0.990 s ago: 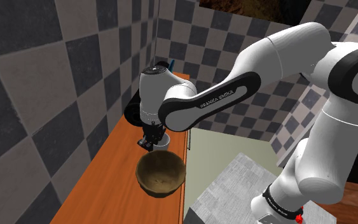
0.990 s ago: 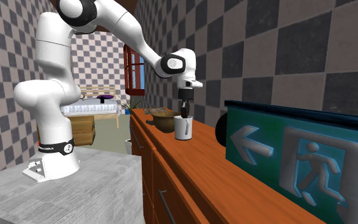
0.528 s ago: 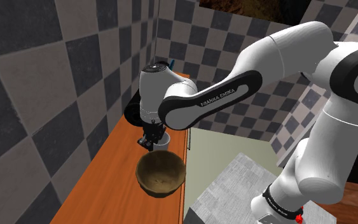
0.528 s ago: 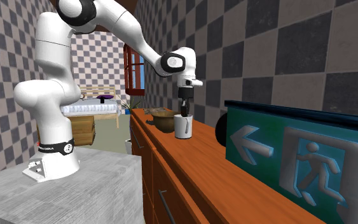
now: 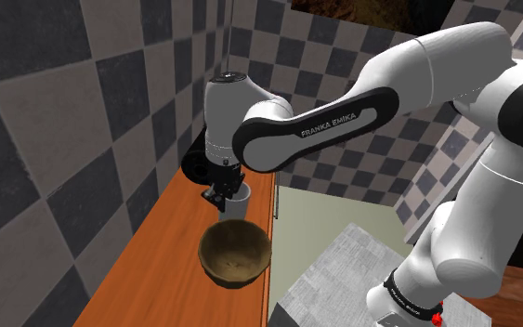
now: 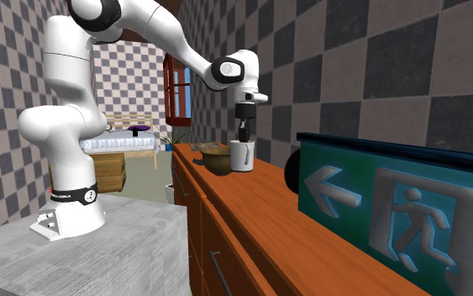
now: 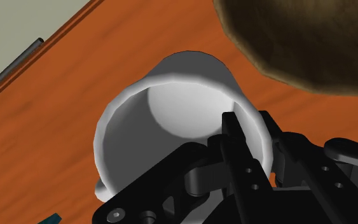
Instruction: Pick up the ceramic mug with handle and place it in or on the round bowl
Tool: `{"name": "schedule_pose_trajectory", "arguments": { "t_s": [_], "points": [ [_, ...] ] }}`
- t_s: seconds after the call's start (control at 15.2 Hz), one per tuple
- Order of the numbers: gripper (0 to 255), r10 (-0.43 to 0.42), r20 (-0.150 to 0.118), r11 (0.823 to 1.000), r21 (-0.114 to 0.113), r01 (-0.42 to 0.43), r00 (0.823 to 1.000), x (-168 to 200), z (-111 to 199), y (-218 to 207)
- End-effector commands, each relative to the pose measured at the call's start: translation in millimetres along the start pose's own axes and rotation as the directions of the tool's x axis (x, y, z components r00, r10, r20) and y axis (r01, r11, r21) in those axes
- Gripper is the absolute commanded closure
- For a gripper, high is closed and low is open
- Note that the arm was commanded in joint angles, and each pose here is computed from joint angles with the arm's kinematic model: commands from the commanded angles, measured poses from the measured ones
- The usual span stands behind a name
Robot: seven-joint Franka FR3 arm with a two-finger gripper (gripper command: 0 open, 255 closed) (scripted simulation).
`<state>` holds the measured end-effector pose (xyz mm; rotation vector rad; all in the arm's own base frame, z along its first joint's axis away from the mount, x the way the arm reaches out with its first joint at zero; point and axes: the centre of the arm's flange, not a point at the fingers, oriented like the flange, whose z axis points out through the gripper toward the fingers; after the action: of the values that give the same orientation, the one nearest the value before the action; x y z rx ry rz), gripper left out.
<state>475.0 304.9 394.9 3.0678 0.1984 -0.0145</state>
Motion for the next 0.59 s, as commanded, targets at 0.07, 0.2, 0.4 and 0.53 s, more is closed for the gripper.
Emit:
{"name": "schedule_pose_trajectory", "arguments": {
  "t_s": [0.07,0.2,0.4,0.53],
  "points": [
    [255,0.000,0.000,1.000,0.000,0.000,1.000,0.6,-16.1,1.2],
    [255,0.000,0.000,1.000,0.000,0.000,1.000,0.5,-26.6,1.9],
    [255,0.000,0.000,1.000,0.000,0.000,1.000,0.3,-42.4,3.0],
    [255,0.000,0.000,1.000,0.000,0.000,1.000,0.1,-53.0,3.7]
  ]
}}
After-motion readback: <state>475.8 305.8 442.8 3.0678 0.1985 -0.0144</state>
